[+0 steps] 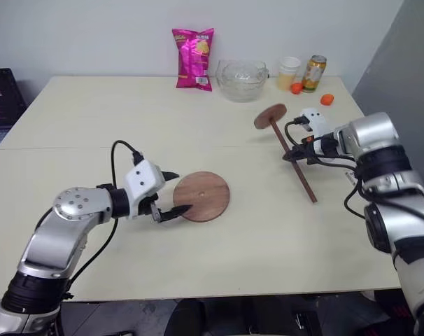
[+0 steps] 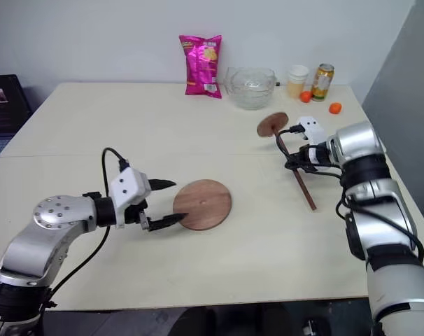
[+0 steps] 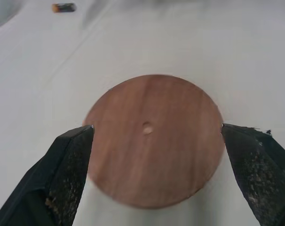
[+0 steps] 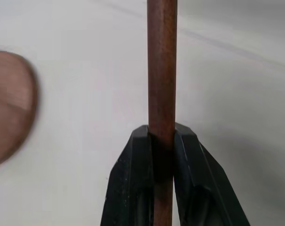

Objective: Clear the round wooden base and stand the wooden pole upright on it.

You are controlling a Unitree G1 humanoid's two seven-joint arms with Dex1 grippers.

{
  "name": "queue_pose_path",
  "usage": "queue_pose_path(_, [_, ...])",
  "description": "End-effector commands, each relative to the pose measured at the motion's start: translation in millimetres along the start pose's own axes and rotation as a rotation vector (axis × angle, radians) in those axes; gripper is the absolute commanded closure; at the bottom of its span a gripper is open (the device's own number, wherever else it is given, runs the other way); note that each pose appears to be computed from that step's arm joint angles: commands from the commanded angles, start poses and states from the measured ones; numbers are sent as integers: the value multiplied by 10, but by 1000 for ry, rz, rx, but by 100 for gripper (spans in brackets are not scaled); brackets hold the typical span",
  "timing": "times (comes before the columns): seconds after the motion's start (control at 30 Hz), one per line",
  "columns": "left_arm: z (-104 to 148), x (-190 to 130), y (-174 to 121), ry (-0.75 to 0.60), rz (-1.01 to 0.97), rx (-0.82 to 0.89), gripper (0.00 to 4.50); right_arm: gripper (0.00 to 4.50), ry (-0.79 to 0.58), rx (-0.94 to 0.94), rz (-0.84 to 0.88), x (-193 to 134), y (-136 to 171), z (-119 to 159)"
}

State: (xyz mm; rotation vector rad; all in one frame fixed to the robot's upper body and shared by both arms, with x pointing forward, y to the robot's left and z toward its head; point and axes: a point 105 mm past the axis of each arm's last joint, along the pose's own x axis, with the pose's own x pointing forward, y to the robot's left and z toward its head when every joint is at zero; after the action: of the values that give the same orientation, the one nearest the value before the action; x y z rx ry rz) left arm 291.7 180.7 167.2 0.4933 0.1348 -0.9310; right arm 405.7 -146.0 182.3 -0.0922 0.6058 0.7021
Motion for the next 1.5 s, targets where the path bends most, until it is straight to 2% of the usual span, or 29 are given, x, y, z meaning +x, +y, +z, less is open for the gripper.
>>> queue_pose_path(0.03, [149, -270, 147, -66, 93, -43, 0, 429, -371, -172, 76, -213, 409, 415])
queue_pose_path(0.1, [181, -396, 186, -69, 141, -78, 0, 429, -500, -243, 130, -301, 601, 425])
queue_pose_path(0.17, [181, -494, 171, -55, 158, -94, 0, 429, -569, -292, 175, -323, 764, 396])
queue_pose_path(0.23, [114, -638, 128, -6, 164, -104, 0, 429, -688, -373, 232, -296, 1048, 416])
queue_pose_path(0.37, [55, -690, 2, 7, 186, -109, 0, 429, -912, -306, 327, -206, 1457, 498])
queue_pose_path(0.5, [14, -599, -78, -31, 180, -127, 0, 429, -1025, -284, 371, -137, 1723, 514])
queue_pose_path(0.63, [20, -567, -114, -52, 140, -133, 0, 429, -1057, -335, 363, 42, 1864, 430])
queue_pose_path(0.8, [-40, -549, -141, -27, 69, -158, 0, 429, -1066, -366, 363, 208, 1930, 367])
queue_pose_path(0.93, [-141, -519, -152, 26, 27, -115, 0, 429, -1050, -378, 380, 337, 1980, 359])
queue_pose_path(1.17, [-142, -448, -154, 14, -28, -92, 0, 429, -1022, -378, 436, 410, 2057, 297])
queue_pose_path(1.5, [-84, -477, -194, 8, -44, -90, 0, 429, -1002, -372, 429, 515, 2047, 195])
